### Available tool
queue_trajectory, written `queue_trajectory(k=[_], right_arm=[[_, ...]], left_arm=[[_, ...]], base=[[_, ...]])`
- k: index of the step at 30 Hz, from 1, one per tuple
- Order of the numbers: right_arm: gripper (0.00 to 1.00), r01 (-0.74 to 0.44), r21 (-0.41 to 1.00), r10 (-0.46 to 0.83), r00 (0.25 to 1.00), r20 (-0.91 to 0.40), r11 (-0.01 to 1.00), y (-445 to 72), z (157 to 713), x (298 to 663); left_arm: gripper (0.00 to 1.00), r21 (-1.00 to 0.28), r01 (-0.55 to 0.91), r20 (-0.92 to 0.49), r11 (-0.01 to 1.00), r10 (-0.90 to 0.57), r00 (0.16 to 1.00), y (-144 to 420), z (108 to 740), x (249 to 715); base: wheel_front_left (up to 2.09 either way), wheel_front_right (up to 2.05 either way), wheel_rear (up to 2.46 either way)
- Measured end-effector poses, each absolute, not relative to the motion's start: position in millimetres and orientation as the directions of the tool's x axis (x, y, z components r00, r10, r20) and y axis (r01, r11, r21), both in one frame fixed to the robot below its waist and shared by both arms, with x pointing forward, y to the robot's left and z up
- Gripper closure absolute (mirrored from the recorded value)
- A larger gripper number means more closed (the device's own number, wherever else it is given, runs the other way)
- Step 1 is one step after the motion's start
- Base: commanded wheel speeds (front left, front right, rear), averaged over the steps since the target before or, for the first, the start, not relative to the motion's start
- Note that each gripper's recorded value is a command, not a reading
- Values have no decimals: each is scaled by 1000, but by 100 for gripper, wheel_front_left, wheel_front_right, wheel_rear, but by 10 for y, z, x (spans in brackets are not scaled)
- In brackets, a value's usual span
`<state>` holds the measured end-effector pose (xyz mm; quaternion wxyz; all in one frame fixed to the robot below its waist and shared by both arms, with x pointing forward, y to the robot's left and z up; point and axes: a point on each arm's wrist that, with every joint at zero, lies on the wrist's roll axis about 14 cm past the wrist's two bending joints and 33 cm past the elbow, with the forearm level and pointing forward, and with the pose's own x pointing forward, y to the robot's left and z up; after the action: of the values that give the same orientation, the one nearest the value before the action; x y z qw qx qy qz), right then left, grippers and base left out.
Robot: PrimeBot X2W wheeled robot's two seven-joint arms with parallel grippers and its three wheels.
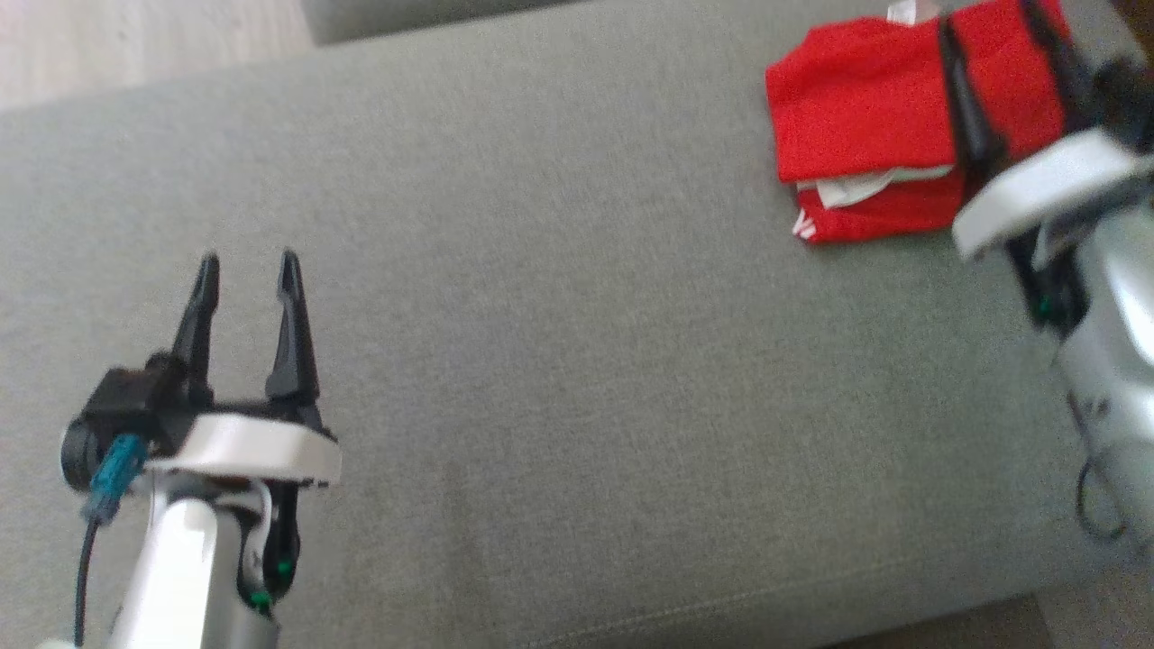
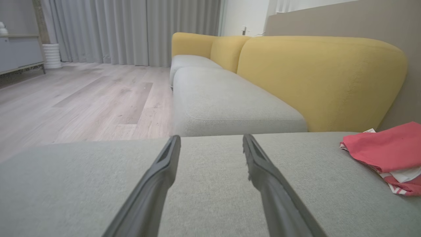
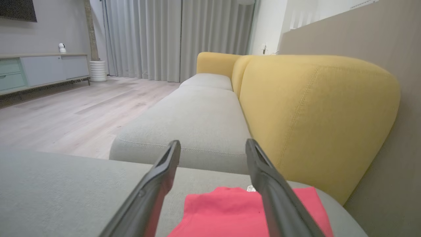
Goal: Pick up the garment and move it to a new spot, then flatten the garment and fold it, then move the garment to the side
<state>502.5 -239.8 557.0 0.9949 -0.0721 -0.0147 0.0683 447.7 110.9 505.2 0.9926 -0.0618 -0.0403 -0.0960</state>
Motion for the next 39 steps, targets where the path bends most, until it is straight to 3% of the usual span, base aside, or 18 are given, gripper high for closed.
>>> queue_trajectory(k=[6, 15, 39], right_arm=[[0, -149, -52, 150, 989, 10, 987, -2191, 5336, 4586], [0, -197, 25, 197, 980, 16, 980, -1787, 5133, 4165], [0, -187, 71, 185, 982, 36, 980, -1628, 5078, 4005]], left_arm=[[0, -173, 109, 86, 979, -95, 992, 1366, 5119, 4195], [0, -236, 89, 82, 968, -72, 994, 1508, 5121, 3856], [0, -213, -9, 26, 977, 15, 1000, 1770, 4944, 3700]], base=[[0, 0, 0], [0, 0, 0], [0, 0, 0]])
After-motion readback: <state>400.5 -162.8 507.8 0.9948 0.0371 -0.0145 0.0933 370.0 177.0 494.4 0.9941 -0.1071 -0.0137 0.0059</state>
